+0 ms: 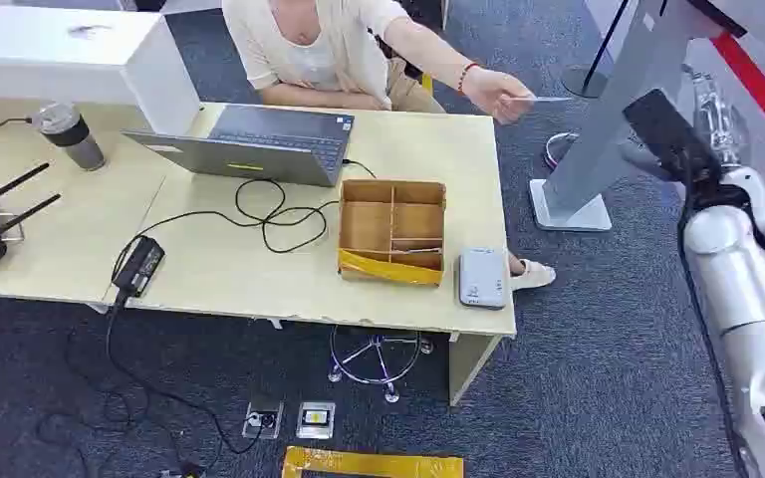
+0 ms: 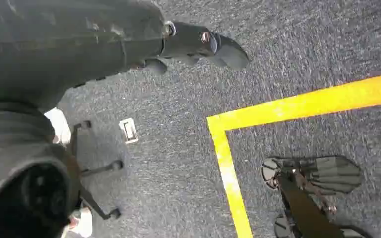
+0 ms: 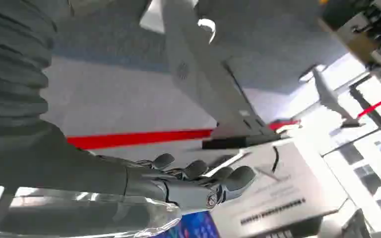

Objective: Pass the card to the sensor for recognition and then transmit it.

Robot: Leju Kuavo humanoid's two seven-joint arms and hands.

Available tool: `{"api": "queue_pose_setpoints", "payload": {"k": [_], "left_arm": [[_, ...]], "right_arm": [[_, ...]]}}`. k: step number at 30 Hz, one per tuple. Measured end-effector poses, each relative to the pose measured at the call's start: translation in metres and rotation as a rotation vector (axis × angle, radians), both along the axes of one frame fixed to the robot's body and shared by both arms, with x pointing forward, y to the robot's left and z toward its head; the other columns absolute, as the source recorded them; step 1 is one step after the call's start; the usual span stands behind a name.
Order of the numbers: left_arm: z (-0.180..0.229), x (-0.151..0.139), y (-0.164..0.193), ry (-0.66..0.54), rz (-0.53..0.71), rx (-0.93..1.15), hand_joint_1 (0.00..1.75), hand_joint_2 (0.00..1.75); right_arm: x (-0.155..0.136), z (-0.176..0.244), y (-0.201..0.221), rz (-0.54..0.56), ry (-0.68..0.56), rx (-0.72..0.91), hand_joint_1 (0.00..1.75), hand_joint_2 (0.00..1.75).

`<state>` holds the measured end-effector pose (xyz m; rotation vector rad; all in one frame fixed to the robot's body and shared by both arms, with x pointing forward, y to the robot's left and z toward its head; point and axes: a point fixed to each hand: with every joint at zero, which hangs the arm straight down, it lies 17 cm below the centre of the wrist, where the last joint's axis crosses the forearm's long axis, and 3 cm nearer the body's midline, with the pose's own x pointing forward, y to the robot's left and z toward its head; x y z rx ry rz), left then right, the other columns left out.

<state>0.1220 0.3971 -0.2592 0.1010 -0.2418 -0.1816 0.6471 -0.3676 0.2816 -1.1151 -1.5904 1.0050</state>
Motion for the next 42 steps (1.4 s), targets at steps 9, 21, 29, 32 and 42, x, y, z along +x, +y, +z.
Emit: {"api": "queue_pose_setpoints", "payload": {"k": [9,21,29,32,42], "left_arm": [[0.0,0.0,-0.001,-0.001,0.013,0.0,0.0,0.0],[-0.001,-0.002,0.0,0.003,0.017,0.002,0.0,0.0],[-0.001,-0.002,0.002,0.007,0.029,0.009,0.0,0.0],[-0.001,-0.003,0.002,0.011,0.039,0.008,0.0,0.0],[-0.001,-0.004,0.002,0.014,0.047,0.008,0.0,0.0]], "right_arm": [[-0.007,-0.041,0.099,0.086,-0.038,-0.268,0.0,1.75],[-0.014,-0.064,0.147,0.139,-0.008,-0.326,0.0,1.75],[-0.018,-0.072,0.167,0.17,-0.002,-0.334,0.0,1.75],[-0.02,-0.074,0.177,0.19,0.0,-0.333,0.0,1.75],[-0.023,-0.073,0.197,0.221,-0.004,-0.321,1.75,1.75]]}}
